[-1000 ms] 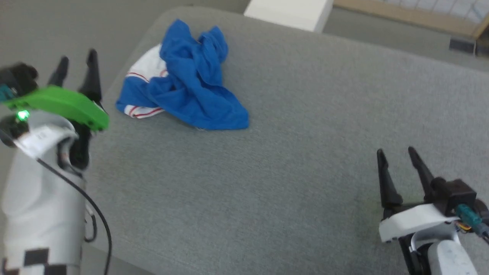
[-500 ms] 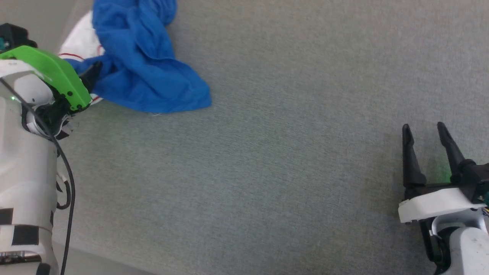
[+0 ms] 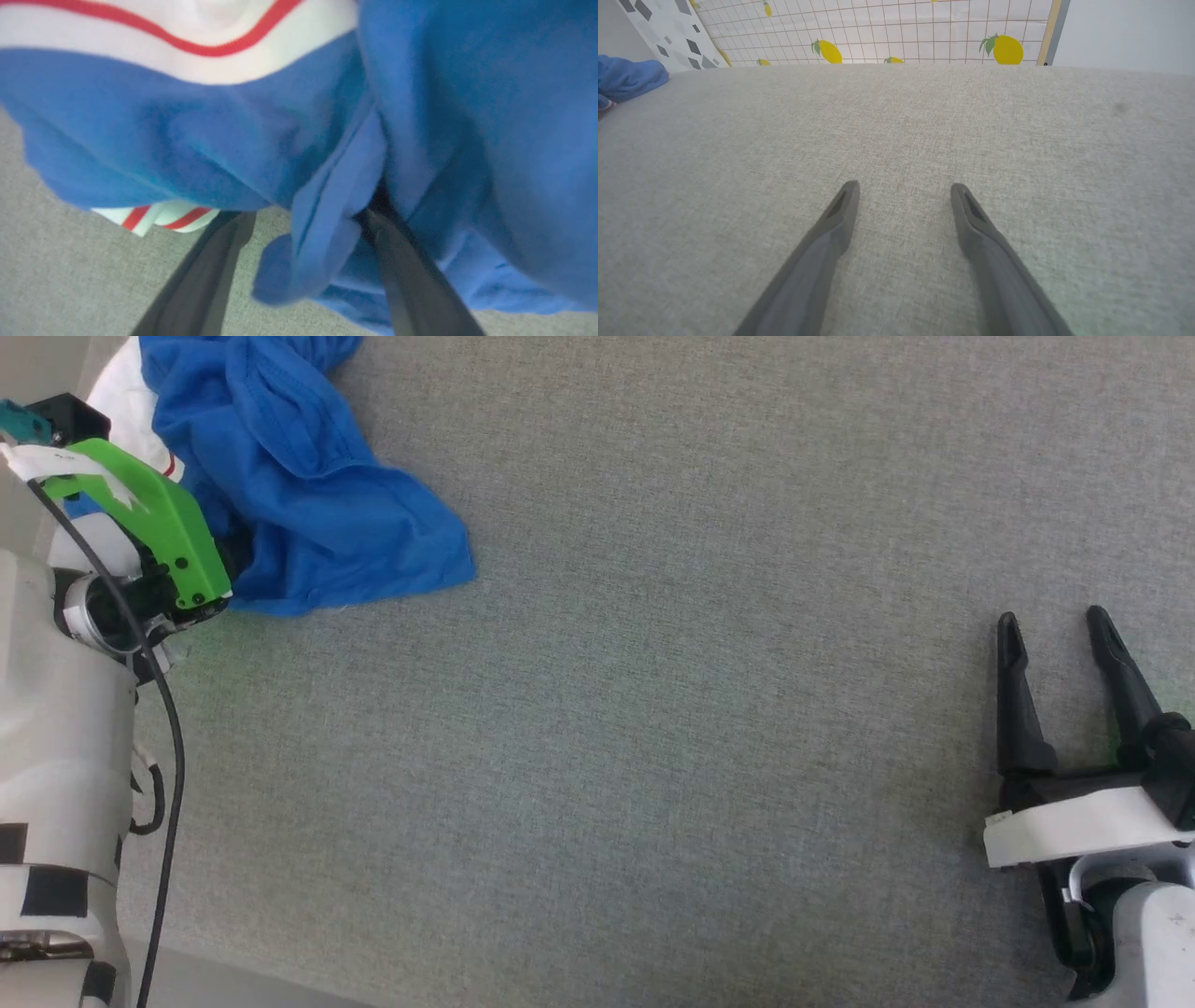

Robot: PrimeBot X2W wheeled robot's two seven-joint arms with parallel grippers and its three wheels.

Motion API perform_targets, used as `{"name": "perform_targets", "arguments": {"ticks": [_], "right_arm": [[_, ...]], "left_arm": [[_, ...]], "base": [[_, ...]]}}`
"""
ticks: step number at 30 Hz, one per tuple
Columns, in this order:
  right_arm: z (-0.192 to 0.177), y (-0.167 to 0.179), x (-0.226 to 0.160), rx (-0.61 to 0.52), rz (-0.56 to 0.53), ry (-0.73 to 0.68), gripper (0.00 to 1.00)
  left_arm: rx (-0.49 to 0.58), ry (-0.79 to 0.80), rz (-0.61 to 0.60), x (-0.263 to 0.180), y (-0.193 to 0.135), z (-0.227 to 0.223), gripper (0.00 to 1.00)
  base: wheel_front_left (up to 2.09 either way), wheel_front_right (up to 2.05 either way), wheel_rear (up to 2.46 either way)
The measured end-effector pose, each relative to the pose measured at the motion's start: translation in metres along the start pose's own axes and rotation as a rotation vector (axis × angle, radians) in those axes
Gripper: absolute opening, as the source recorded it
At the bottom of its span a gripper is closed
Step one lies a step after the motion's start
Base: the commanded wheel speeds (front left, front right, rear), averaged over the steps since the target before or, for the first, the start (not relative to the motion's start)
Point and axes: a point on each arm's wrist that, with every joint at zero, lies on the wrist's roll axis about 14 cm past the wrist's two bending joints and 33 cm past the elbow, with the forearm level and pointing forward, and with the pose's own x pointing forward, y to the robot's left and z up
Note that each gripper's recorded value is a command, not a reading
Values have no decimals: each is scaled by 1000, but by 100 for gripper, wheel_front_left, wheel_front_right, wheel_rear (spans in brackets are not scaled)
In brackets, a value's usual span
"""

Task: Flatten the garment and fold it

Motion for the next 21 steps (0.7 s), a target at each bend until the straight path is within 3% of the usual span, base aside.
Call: {"name": "perform_targets", "arguments": {"ticks": [1,11,21], "right_arm": [[-1,0,0,0,1,3,100],[5,4,-3,-1,7,-2,100],[22,13,-19,32,18,-38,100]], "left_arm": [[4,-12,-2,0,0,2,0],[44,-338,-22,-26,-5,46,0],[52,-768,-37,-128,-4,134,0]], "base": [[0,0,0],[0,0,0],[0,0,0]]}}
